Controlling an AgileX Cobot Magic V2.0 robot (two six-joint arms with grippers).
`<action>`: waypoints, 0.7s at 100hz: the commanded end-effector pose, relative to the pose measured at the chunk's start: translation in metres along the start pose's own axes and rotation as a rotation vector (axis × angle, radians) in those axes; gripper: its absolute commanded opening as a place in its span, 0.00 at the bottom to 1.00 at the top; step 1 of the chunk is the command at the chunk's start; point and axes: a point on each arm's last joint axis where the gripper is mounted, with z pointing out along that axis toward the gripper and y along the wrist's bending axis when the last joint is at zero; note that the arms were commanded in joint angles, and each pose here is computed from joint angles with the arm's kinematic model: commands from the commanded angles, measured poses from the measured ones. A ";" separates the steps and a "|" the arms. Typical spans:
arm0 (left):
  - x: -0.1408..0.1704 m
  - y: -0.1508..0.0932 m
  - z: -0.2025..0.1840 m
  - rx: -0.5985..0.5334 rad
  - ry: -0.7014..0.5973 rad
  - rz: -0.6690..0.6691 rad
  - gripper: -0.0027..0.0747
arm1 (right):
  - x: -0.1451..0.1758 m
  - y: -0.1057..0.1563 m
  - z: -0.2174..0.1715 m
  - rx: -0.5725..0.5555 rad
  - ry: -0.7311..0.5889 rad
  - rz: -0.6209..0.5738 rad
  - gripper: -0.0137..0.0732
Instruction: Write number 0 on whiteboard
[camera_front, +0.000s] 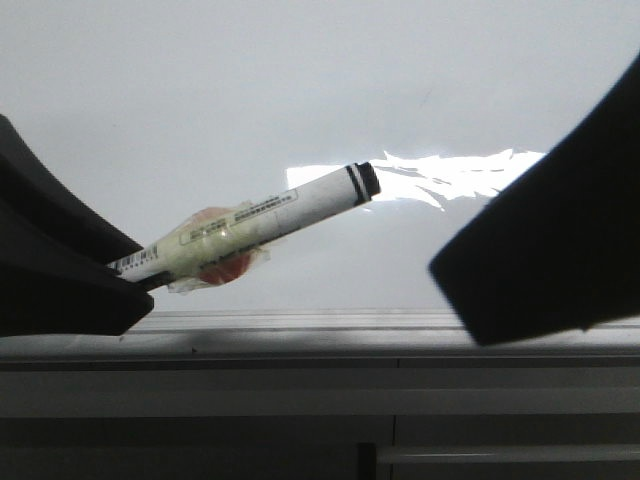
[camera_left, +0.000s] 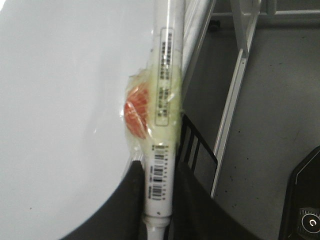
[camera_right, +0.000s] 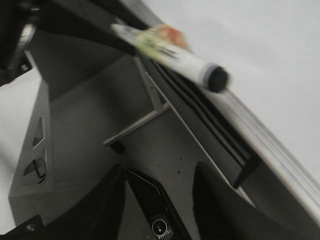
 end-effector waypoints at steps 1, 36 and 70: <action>-0.014 0.003 -0.005 -0.014 -0.117 0.011 0.01 | -0.022 0.009 -0.006 -0.017 -0.163 -0.083 0.51; -0.011 0.000 -0.018 -0.019 -0.215 -0.012 0.01 | -0.032 0.007 -0.006 0.031 -0.266 -0.135 0.51; 0.012 -0.014 -0.053 -0.018 -0.334 0.011 0.01 | -0.036 0.006 -0.006 0.049 -0.312 -0.139 0.51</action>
